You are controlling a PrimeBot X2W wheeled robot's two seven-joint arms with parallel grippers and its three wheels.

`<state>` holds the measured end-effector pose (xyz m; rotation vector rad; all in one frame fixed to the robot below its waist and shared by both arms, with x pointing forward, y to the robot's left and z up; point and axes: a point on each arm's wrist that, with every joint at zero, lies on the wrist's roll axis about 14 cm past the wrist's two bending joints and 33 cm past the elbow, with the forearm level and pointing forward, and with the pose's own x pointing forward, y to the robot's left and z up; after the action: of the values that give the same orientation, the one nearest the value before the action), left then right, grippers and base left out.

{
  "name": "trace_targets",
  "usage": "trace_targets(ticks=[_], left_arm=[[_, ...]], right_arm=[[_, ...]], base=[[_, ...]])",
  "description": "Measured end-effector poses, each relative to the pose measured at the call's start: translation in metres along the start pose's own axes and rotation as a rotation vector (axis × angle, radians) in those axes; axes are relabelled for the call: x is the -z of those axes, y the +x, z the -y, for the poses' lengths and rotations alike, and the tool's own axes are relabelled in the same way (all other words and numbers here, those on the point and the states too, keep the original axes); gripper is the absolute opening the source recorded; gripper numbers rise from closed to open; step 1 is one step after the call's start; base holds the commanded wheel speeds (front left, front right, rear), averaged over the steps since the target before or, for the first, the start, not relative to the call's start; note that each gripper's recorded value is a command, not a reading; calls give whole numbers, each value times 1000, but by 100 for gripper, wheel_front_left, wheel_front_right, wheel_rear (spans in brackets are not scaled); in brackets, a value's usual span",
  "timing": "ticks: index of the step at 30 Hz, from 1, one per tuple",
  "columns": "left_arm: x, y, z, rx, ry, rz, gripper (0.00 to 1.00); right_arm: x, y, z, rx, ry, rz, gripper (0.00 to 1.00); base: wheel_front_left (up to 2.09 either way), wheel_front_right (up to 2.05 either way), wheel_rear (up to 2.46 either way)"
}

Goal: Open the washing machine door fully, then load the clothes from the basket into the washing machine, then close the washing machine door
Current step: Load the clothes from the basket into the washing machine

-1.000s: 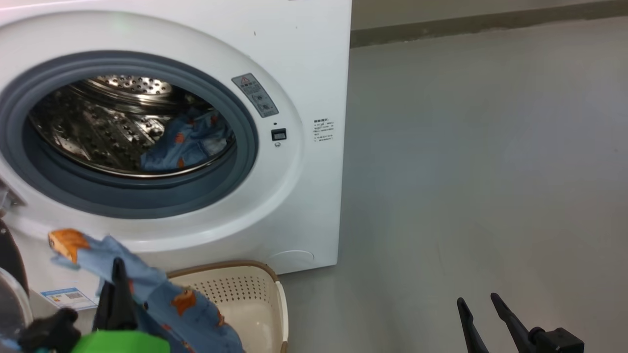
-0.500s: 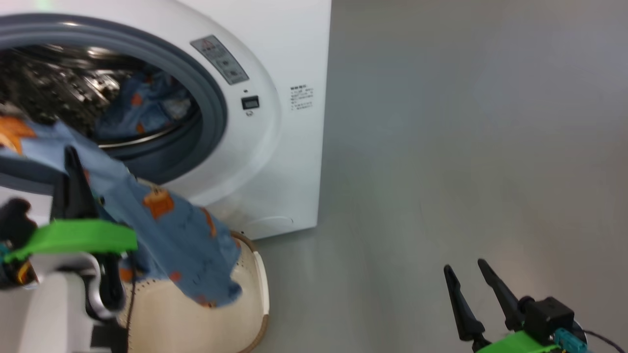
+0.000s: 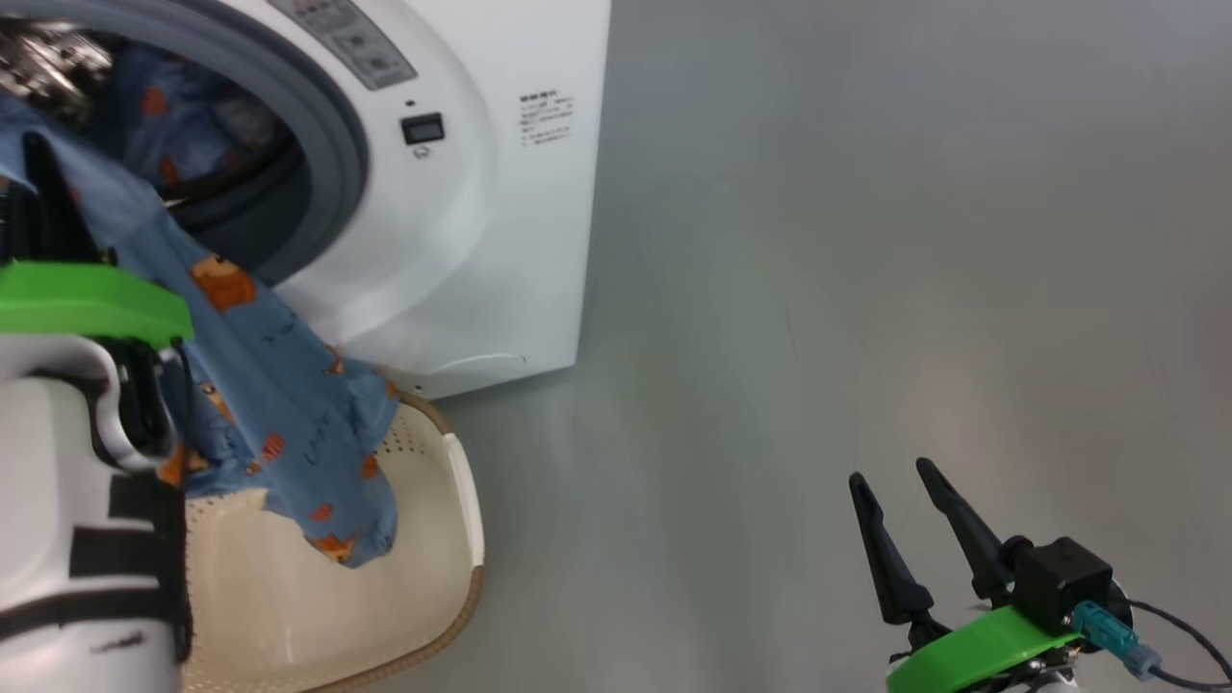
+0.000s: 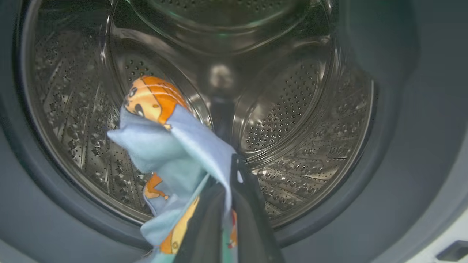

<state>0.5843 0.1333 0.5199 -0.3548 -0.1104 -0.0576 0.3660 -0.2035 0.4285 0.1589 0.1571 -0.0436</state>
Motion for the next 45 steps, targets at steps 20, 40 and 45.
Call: trace_targets(ticks=[20, 40, 45], left_arm=[[40, 101, -8, -10, 86, -55, 0], [45, 150, -16, -56, 115, -61, 0], [74, 139, -11, -34, 147, -165, 0]], right_arm=[[46, 5, 30, 73, -41, -156, 100], [72, 0, 33, 69, -64, -248, 100], [71, -1, 32, 67, -60, -243, 100]], base=[[0, 0, 0], [0, 0, 0], [0, 0, 0]])
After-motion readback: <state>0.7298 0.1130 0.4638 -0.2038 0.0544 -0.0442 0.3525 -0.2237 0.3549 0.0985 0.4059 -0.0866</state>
